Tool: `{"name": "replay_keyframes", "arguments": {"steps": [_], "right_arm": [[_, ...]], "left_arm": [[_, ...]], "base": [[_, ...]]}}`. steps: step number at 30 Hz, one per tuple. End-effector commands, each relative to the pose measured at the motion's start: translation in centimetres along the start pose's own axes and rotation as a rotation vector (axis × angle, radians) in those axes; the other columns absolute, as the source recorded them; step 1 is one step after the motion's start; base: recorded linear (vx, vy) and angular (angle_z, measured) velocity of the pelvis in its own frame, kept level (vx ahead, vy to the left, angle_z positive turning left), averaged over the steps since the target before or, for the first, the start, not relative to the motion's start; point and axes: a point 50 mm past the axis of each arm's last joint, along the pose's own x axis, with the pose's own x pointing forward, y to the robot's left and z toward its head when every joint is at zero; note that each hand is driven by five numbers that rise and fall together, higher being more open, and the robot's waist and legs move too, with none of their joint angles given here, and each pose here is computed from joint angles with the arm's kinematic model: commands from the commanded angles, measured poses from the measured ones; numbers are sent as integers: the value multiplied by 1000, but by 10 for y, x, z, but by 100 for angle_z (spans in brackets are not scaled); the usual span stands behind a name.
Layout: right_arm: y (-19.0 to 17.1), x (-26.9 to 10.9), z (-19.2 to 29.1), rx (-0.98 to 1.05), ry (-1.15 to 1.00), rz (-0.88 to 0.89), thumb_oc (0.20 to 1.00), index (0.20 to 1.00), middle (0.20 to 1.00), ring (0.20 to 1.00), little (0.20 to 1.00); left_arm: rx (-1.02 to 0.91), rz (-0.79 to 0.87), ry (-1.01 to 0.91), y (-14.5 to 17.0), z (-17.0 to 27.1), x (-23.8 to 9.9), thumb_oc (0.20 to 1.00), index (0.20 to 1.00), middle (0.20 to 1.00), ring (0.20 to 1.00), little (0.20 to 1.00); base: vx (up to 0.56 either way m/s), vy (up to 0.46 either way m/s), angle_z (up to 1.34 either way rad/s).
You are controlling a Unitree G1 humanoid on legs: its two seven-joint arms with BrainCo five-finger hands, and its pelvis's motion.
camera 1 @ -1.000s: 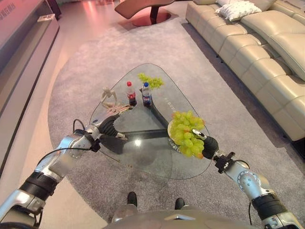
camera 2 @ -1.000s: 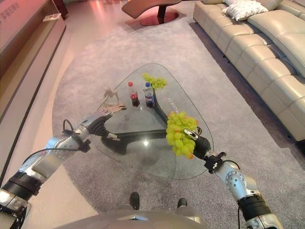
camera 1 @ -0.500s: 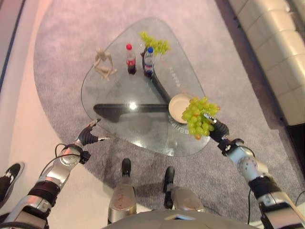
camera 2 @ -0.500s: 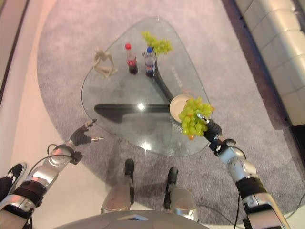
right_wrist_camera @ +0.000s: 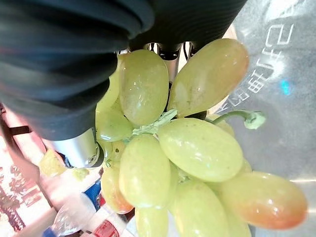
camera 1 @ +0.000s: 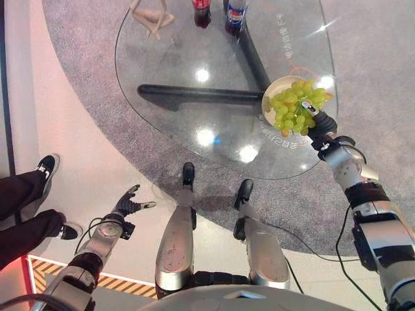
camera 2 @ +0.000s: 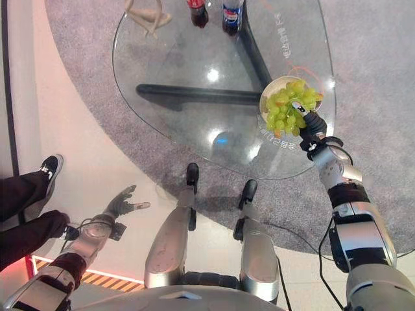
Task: Pick up fruits into the plate
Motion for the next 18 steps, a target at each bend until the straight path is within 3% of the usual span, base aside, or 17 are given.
{"name": "replay_keyframes", "arguments": {"steps": [1, 18], "right_arm": [[-11, -4, 64, -107, -169, -44, 200, 200, 200, 200, 200], [-34, -5, 106, -225, -142, -306, 200, 200, 200, 200, 200]], "left_arm": [[-35, -15, -5, -16, -2, 0, 1000, 1000, 1000, 1000, 1000], [-63, -59, -70, -31, 11, -1, 1000, 1000, 1000, 1000, 1000]], "base": [[-22, 51, 6], [-15, 10, -2]]}}
